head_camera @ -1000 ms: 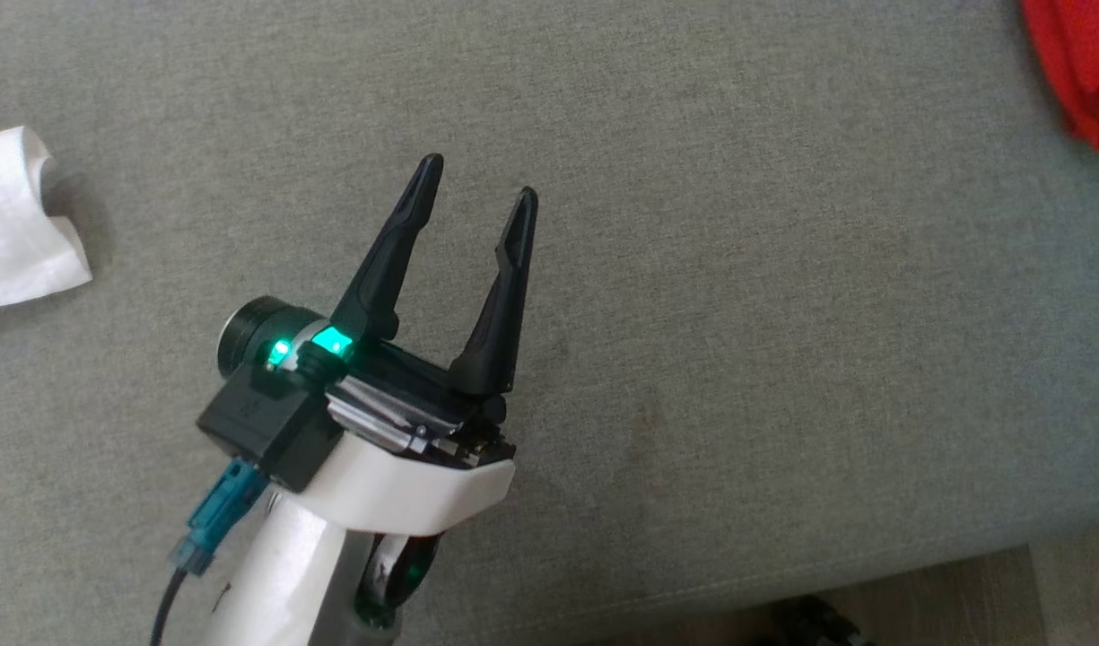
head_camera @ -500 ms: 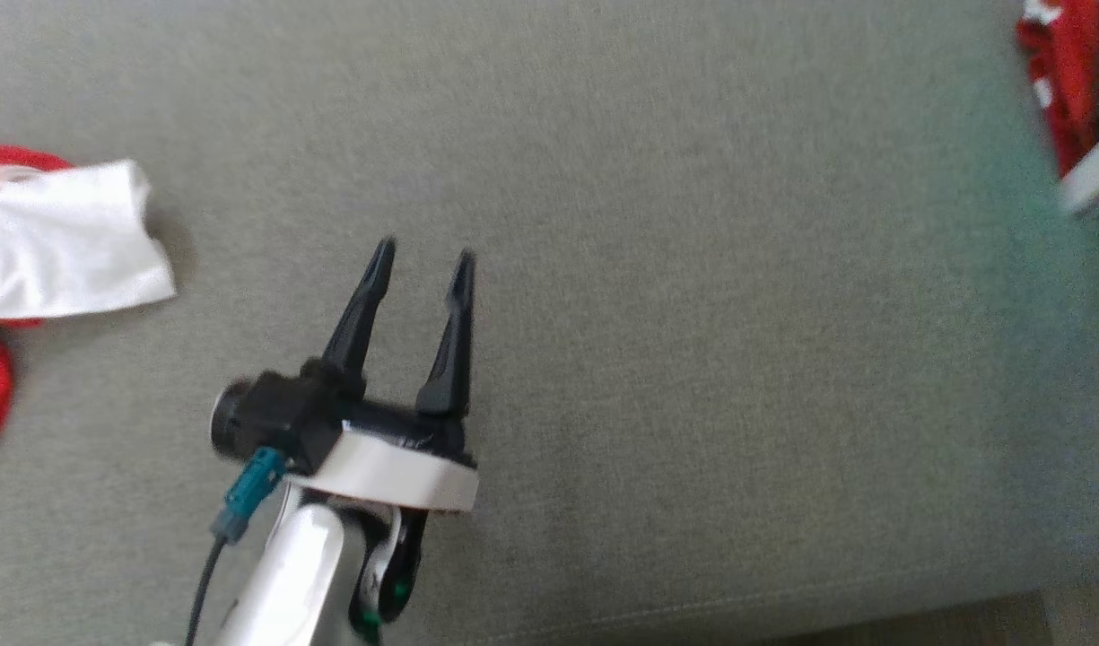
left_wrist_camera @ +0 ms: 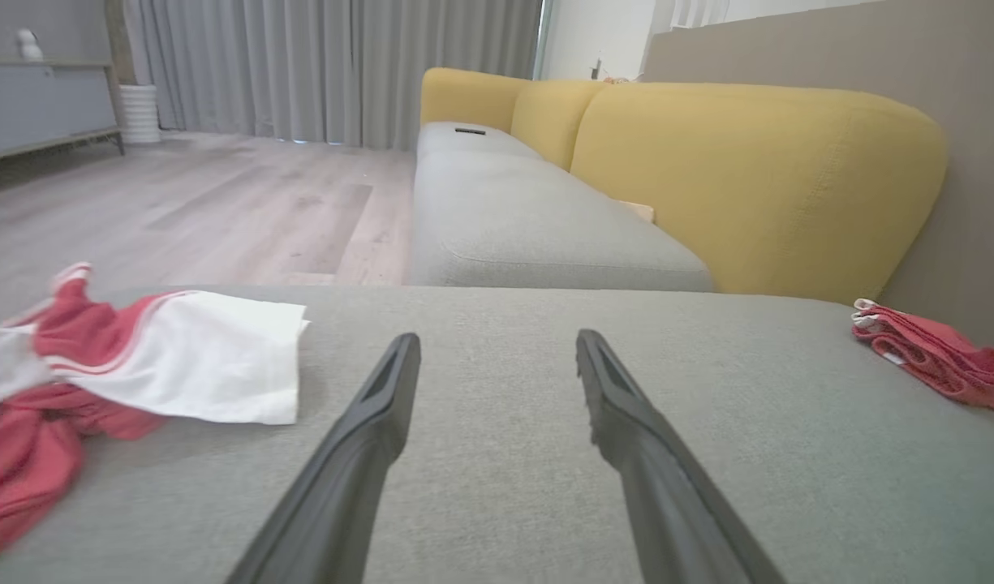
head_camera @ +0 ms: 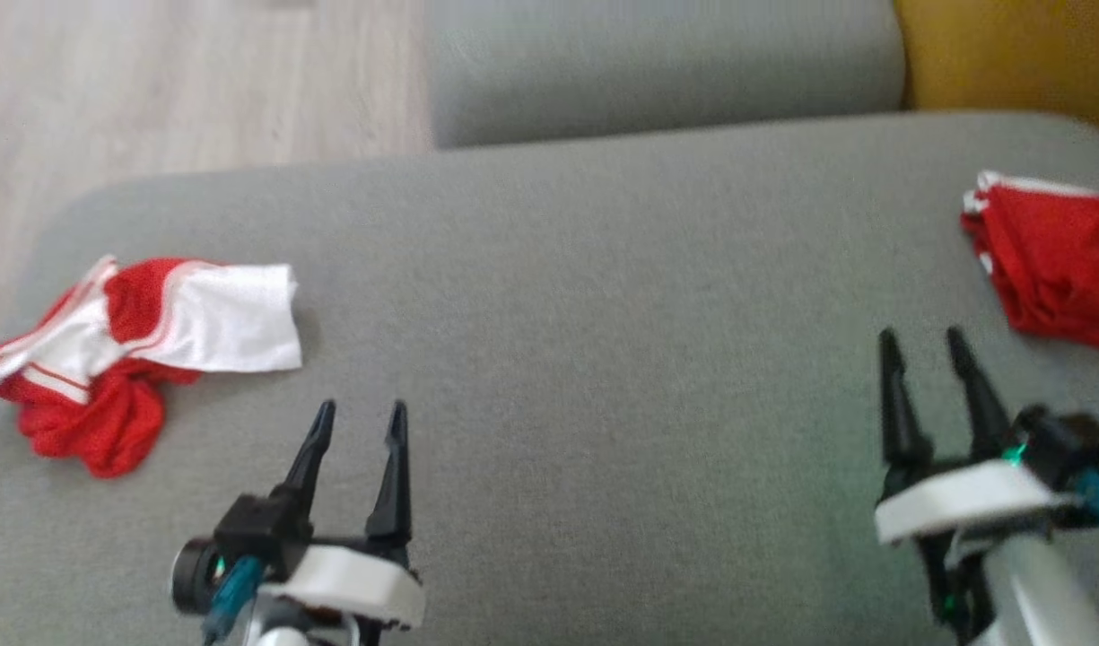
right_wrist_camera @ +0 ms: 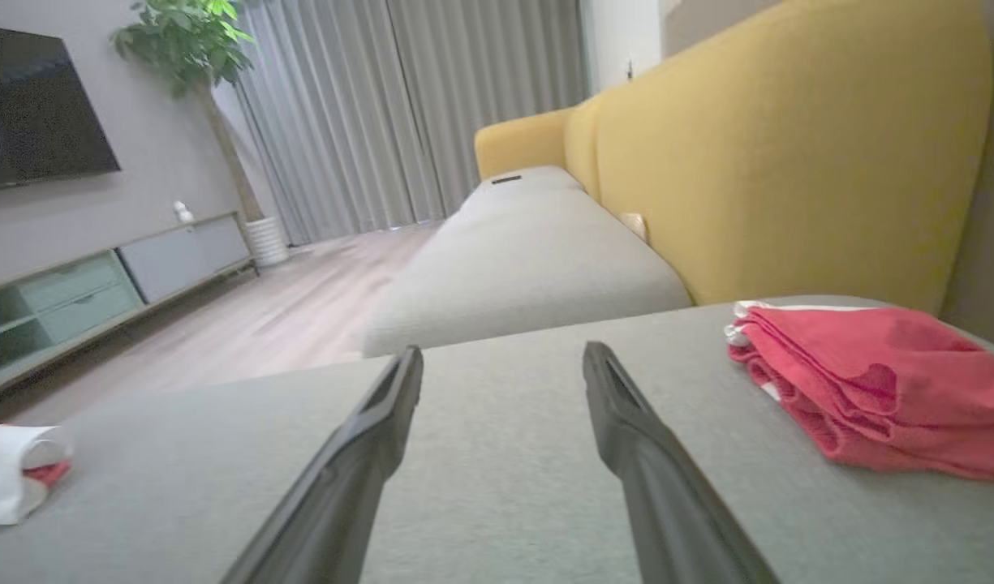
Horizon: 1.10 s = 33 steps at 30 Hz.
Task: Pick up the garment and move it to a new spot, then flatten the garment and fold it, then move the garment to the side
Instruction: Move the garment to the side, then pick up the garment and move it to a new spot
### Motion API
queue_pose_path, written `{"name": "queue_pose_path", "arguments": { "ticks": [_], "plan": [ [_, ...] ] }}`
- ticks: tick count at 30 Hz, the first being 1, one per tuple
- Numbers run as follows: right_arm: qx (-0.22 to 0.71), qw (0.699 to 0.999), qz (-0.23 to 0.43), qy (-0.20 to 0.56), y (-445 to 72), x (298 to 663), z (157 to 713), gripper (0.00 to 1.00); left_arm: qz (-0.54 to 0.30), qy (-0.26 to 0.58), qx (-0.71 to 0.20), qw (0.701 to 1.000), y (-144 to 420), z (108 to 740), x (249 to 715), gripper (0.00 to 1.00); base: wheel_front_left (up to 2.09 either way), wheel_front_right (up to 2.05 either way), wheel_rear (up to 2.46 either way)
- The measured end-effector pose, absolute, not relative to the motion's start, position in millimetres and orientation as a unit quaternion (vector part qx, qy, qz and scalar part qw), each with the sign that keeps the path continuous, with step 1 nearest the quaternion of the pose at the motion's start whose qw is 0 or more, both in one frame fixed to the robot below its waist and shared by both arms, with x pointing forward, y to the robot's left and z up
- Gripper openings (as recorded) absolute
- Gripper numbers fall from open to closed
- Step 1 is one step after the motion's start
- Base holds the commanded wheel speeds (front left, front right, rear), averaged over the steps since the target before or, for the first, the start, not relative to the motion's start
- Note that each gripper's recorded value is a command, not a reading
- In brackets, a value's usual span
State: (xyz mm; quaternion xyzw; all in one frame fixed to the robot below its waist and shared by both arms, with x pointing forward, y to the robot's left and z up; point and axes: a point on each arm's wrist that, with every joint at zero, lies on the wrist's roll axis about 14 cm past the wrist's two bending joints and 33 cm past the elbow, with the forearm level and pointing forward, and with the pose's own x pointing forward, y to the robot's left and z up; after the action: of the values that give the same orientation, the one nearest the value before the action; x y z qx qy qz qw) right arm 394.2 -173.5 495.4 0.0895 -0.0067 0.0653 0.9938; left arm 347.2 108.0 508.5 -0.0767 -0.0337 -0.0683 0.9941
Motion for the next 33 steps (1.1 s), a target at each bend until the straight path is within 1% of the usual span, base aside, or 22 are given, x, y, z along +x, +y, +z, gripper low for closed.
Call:
{"name": "queue_pose_path", "arguments": {
  "ticks": [2,6,10,13,17,24,33],
  "plan": [
    [0.086,0.992,0.087,-0.025,-159.0,378.7,505.9,1.00,-0.054,-0.046,-0.074,0.995,118.0,514.6,336.4,1.00,0.00,0.00,0.00],
    [0.092,0.991,0.078,-0.050,-161.6,354.7,517.5,1.00,-0.040,-0.063,-0.065,0.995,130.6,521.7,317.1,1.00,0.00,0.00,0.00],
    [0.083,0.993,0.077,-0.025,-160.1,329.3,498.5,1.00,-0.038,-0.059,-0.063,0.996,134.8,517.1,302.9,1.00,0.00,0.00,0.00],
    [0.088,0.994,0.069,-0.008,-161.3,316.9,486.9,1.00,-0.036,-0.048,-0.057,0.997,137.2,509.5,296.1,1.00,0.00,0.00,0.00],
    [0.090,0.994,0.058,-0.016,-166.3,315.5,490.6,1.00,-0.036,-0.047,-0.056,0.997,137.4,508.4,294.6,1.00,0.00,0.00,0.00],
    [0.087,0.994,0.057,-0.020,-166.0,314.0,492.6,1.00,-0.038,-0.047,-0.051,0.997,136.2,508.0,293.9,1.00,0.00,0.00,0.00],
    [0.087,0.993,0.076,-0.012,-153.1,315.3,489.1,1.00,-0.018,-0.042,-0.051,0.998,147.2,503.8,289.2,1.00,0.00,0.00,0.00]
  ]
}}
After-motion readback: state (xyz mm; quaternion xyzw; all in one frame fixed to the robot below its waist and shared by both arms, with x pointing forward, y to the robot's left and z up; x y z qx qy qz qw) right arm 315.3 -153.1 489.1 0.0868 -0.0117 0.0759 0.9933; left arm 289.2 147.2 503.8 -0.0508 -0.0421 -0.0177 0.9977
